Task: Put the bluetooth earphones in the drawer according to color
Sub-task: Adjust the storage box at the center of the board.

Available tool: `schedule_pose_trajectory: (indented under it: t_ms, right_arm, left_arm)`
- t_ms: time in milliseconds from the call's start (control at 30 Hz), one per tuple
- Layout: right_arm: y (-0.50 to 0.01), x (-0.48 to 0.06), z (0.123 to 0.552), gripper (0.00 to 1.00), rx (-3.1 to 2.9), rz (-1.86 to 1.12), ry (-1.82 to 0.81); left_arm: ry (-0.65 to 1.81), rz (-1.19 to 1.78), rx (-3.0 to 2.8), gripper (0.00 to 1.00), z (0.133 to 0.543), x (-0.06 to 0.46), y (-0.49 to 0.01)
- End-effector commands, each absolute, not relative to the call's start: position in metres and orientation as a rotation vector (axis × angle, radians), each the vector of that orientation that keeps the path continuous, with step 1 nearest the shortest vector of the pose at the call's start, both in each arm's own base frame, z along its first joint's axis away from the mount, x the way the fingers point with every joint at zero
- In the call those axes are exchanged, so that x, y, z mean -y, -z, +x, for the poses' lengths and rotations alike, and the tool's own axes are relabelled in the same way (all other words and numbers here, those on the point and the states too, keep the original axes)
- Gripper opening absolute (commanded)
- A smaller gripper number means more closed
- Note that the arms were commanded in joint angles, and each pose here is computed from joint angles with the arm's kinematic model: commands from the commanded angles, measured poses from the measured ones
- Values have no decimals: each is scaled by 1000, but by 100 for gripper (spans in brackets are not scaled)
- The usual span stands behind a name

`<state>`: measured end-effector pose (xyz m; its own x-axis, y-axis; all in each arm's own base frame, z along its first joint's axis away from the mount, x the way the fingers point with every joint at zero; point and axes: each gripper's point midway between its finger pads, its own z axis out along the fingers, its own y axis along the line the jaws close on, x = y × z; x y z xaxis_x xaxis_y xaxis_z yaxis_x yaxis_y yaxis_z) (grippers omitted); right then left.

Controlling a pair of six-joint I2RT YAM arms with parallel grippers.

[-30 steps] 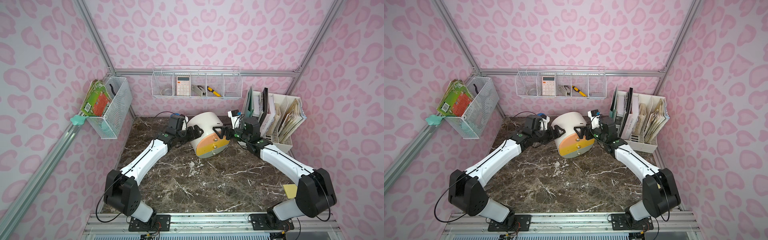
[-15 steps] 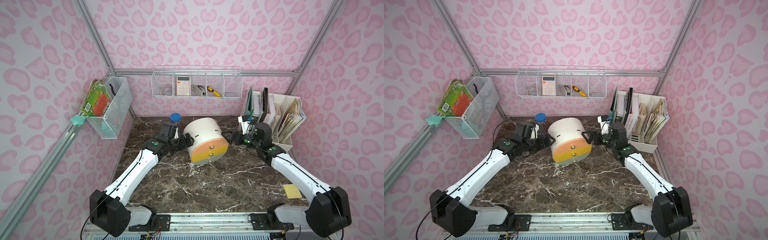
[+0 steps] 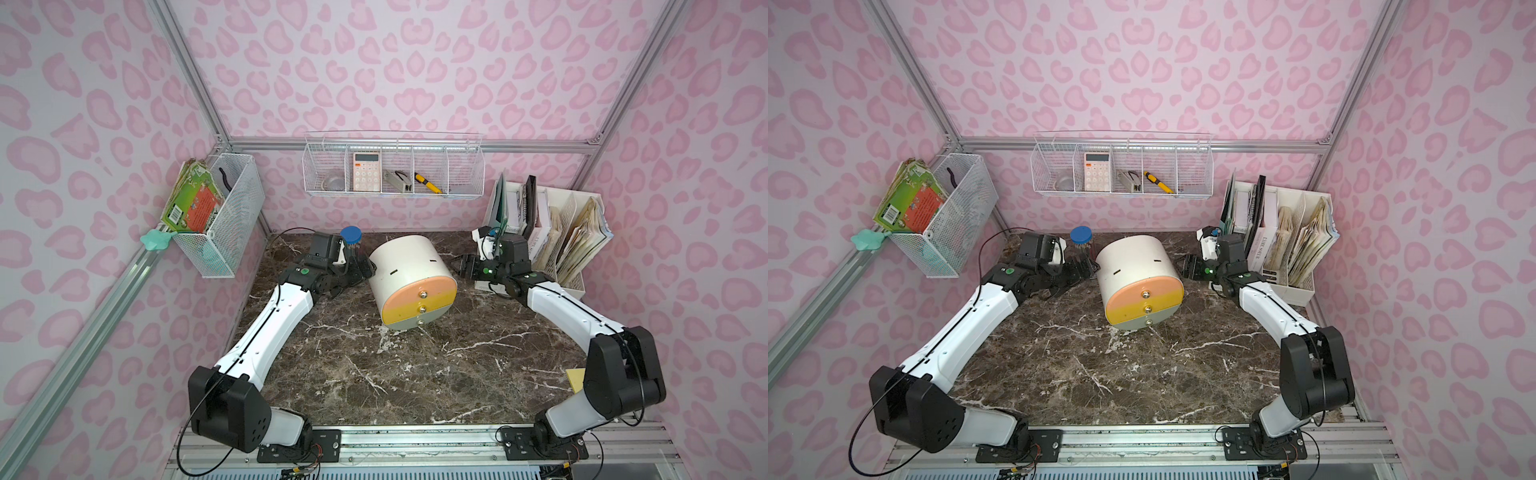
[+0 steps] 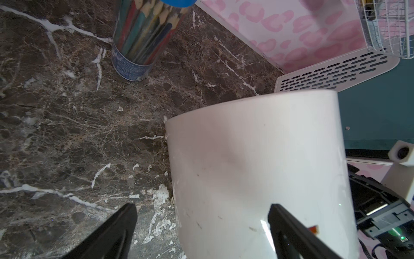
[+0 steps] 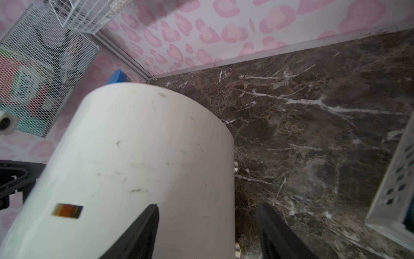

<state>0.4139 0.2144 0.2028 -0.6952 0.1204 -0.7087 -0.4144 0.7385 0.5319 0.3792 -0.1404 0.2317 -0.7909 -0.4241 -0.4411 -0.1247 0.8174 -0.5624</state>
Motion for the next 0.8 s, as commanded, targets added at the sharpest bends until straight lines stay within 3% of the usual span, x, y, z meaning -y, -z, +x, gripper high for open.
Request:
schedule_pose_trajectory:
  t_ms: [0,400,767]
  right_arm:
    - [-185,-220,401,69,-2236,-288,-842]
    - [-185,-233,334,68,-2221,-370,-870]
    - [-202,-143,324,74,-2127,-162,-634]
  left_arm:
    - [680,-400,-2430,96,385,135,-232]
    - [678,-404,-2492,96,391,136,-213]
    - [888,-344,-2518,94,372,172,-201]
